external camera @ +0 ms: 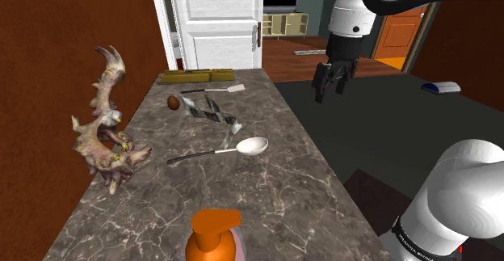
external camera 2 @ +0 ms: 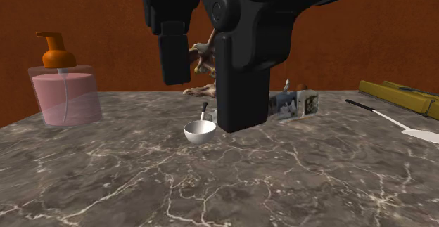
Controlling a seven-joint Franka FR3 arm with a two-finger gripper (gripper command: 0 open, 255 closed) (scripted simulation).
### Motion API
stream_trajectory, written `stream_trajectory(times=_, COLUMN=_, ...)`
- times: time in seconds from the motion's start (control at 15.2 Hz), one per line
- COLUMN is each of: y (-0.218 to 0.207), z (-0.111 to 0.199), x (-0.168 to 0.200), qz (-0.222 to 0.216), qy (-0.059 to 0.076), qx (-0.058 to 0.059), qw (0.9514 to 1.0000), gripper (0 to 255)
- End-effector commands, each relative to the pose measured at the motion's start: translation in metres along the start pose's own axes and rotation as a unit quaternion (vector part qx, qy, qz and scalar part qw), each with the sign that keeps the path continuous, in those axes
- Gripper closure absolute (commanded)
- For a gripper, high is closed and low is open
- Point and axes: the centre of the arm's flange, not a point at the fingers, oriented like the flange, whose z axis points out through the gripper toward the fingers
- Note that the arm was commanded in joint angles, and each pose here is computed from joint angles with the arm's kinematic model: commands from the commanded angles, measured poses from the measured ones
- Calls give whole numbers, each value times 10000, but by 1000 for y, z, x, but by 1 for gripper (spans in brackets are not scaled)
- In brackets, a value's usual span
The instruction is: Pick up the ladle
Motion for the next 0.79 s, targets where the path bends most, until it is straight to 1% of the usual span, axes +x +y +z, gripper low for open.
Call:
stream_trajectory(times=0.0, y=0, z=0, x=0, qz=0, qy=0, qx=0, qw=10000, gripper=0)
stream_trajectory(times=0.13, y=-14, z=8, x=22, qz=-419, qy=-51, qx=39, qw=9991, gripper=0)
stream_trajectory(times=0.33, y=-38, z=21, x=52, qz=-1047, qy=-128, qx=96, qw=9944, gripper=0)
stream_trajectory(times=0.53, y=-66, z=33, x=79, qz=-1670, qy=-204, qx=154, qw=9856, gripper=0)
stream_trajectory(times=0.73, y=-97, z=46, x=101, qz=-2287, qy=-279, qx=211, qw=9729, gripper=0)
